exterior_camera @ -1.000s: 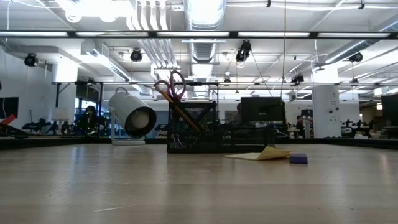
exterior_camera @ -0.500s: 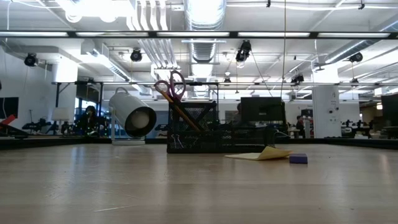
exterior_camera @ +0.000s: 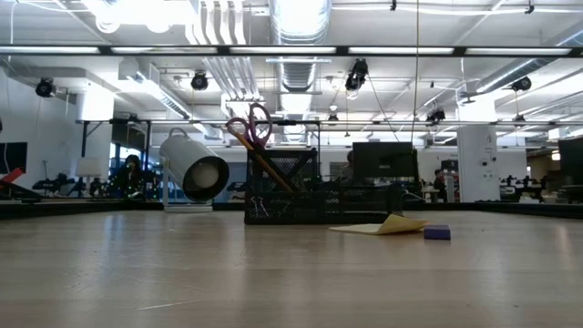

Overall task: Pick and place office supplies into organizer
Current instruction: Put the yellow sticky notes into the black desk organizer

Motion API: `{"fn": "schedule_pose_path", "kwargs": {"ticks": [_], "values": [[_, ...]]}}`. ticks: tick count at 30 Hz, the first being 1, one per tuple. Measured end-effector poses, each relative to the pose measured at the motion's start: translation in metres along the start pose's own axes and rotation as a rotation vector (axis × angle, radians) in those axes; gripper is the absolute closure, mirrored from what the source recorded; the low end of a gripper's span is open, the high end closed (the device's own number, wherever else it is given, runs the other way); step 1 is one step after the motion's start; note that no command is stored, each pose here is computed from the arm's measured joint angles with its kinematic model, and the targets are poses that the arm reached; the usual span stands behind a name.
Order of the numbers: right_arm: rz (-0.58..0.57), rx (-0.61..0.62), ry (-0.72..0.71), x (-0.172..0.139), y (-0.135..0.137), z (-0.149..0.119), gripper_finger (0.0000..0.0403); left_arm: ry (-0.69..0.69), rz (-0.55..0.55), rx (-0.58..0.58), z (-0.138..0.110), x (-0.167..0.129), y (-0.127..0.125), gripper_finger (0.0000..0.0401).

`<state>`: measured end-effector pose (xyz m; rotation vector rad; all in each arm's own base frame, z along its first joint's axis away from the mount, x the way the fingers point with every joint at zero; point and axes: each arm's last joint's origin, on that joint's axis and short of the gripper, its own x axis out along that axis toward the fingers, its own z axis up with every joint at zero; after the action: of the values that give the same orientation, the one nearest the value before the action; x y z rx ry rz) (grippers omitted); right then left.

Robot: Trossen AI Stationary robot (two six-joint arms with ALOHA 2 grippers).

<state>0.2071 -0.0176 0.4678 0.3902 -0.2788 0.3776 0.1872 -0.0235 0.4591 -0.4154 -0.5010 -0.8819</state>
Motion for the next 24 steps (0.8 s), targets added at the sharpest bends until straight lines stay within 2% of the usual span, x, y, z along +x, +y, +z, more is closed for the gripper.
{"fn": "schedule_pose_path", "kwargs": {"ticks": [7, 18, 20, 24], "values": [[-0.001, 0.006, 0.000, -0.0001, -0.0001, 0.0000, 0.0193, 0.000, 0.000, 0.001, -0.0001, 0.0000, 0.0000, 0.0272], [-0.001, 0.006, 0.001, 0.0000, -0.0001, -0.0001, 0.0193, 0.001, -0.001, 0.066, -0.0001, 0.0000, 0.0000, 0.0272], [-0.001, 0.001, 0.001, 0.0000, -0.0001, -0.0001, 0.0193, 0.001, 0.002, 0.123, -0.0008, 0.0003, 0.0010, 0.0272], [0.000, -0.056, 0.002, 0.0000, -0.0001, -0.0002, 0.0193, 0.005, 0.009, 0.346, -0.0023, 0.0007, 0.0029, 0.0272]]}}
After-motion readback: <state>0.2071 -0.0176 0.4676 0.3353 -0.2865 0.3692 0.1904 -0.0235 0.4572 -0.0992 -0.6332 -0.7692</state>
